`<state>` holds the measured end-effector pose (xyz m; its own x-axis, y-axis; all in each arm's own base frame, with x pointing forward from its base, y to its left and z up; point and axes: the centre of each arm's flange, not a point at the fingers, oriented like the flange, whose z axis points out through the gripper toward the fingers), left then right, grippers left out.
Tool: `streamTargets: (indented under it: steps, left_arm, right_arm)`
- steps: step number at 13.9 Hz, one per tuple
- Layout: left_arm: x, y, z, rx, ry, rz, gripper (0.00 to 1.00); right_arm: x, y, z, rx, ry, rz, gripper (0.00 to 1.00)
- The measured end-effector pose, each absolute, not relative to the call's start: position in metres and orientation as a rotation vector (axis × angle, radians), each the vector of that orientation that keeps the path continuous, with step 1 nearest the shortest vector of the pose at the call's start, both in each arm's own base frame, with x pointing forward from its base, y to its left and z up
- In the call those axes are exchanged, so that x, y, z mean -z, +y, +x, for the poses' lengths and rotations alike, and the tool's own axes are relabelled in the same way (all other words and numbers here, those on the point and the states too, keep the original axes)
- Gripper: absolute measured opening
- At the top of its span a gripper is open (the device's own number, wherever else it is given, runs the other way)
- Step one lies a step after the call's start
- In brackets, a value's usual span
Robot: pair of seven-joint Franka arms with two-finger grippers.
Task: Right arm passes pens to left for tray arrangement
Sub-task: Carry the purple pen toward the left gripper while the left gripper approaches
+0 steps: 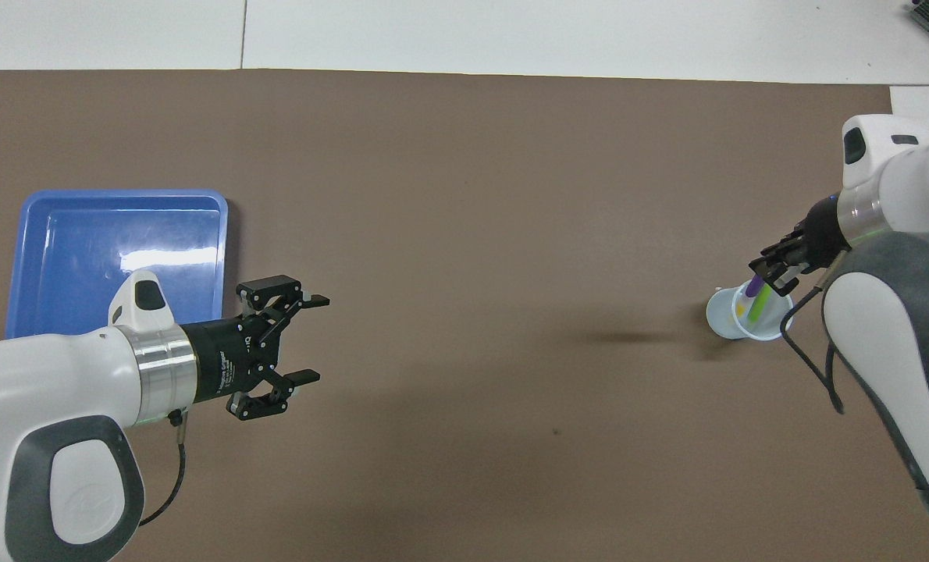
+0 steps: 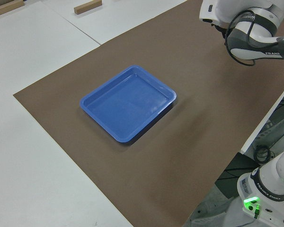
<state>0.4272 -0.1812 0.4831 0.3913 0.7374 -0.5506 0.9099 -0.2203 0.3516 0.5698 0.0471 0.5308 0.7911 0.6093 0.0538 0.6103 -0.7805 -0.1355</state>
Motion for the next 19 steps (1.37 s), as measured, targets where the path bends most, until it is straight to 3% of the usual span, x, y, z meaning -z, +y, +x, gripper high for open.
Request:
streamTargets:
  steps: [8, 14, 19]
  left_arm:
    - [-0.494, -0.185, 0.427, 0.407, 1.403, 1.958, 1.00]
    - [-0.499, -0.209, 0.419, 0.484, 1.554, 1.825, 1.00]
    - [-0.505, -0.250, 0.406, 0.443, 1.676, 1.713, 1.00]
  right_arm:
    - [-0.522, 0.152, 0.553, -0.121, 0.054, -2.632, 0.19]
    - [-0.520, 0.214, 0.536, -0.203, 0.503, -2.441, 0.19]
    - [-0.516, 0.250, 0.530, -0.106, 0.831, -2.229, 0.19]
